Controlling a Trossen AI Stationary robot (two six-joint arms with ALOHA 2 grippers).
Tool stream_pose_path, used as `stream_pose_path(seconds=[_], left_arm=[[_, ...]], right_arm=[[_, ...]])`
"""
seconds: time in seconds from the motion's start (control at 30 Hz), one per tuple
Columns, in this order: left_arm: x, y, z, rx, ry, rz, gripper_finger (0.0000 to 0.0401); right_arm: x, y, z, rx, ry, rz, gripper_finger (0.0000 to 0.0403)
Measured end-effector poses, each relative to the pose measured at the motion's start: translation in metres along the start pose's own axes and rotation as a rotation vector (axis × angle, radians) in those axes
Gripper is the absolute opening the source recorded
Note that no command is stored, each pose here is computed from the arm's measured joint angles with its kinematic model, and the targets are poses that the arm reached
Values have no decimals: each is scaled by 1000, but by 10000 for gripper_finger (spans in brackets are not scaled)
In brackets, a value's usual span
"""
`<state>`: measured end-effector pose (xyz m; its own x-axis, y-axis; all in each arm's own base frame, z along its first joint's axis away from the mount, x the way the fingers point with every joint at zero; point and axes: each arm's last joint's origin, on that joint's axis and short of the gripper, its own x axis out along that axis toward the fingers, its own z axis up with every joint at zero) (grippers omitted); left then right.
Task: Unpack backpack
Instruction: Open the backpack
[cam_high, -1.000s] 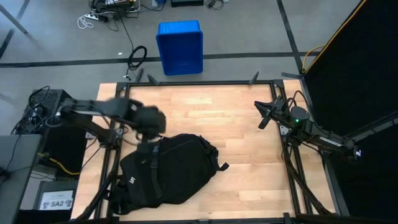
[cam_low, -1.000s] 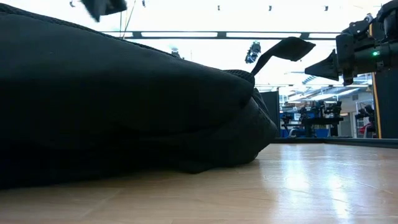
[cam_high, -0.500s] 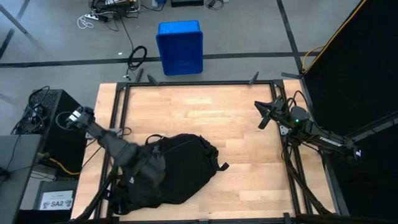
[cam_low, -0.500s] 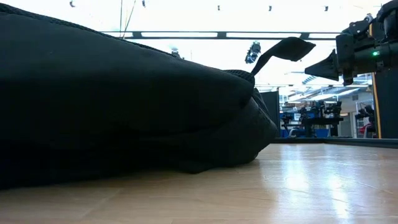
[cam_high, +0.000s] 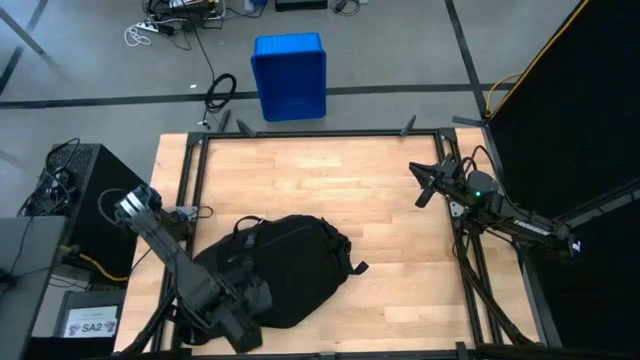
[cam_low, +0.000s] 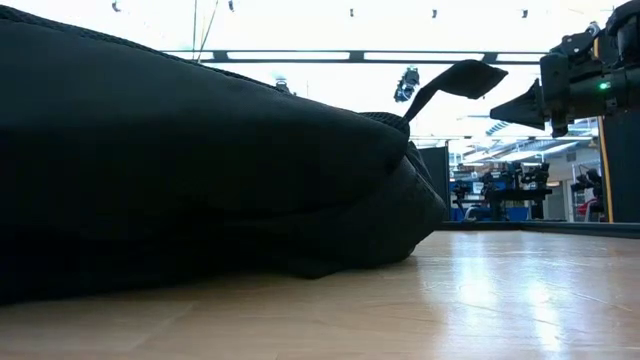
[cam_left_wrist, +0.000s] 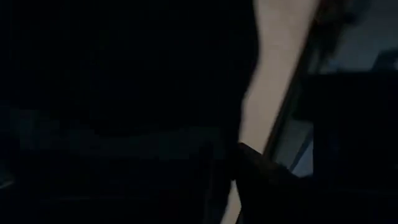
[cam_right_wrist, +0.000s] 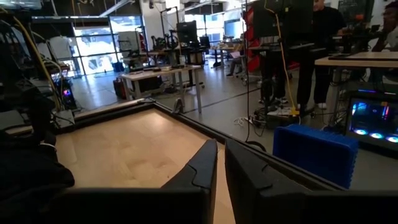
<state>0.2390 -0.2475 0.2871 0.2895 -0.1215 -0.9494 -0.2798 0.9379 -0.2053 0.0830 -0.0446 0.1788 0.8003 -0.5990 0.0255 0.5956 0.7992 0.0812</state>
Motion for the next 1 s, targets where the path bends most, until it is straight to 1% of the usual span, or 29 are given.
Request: stream_pose_path(seconds=[0.07,0.13,0.2,0.27,0.37,0.47,0.57,0.8,0.9,1.0], left_arm=[[12,-9,-3,38,53,-30,91],[19,-12,-6,42,149,-59,122],[21,-11,-7,8,212,-67,152],[22,-10,-8,-21,234,-50,176],[21,-7,-11,-59,293,-34,196],[20,-4,-16,-94,329,18,195],[21,-2,-23,-63,298,94,186],[16,10,-34,-28,365,237,169],[7,15,-35,-18,404,302,167],[-2,13,-34,-12,399,304,166]], right_arm=[[0,0,0,1,-2,0,4],[0,0,0,1,-3,0,1],[0,0,0,1,-4,0,1],[0,0,0,1,-3,0,2],[0,0,0,1,-3,0,7],[0,0,0,1,-4,1,9],[0,0,0,1,-4,0,7],[0,0,0,1,-4,0,1],[0,0,0,1,-4,0,5],[0,0,0,1,-5,0,9]])
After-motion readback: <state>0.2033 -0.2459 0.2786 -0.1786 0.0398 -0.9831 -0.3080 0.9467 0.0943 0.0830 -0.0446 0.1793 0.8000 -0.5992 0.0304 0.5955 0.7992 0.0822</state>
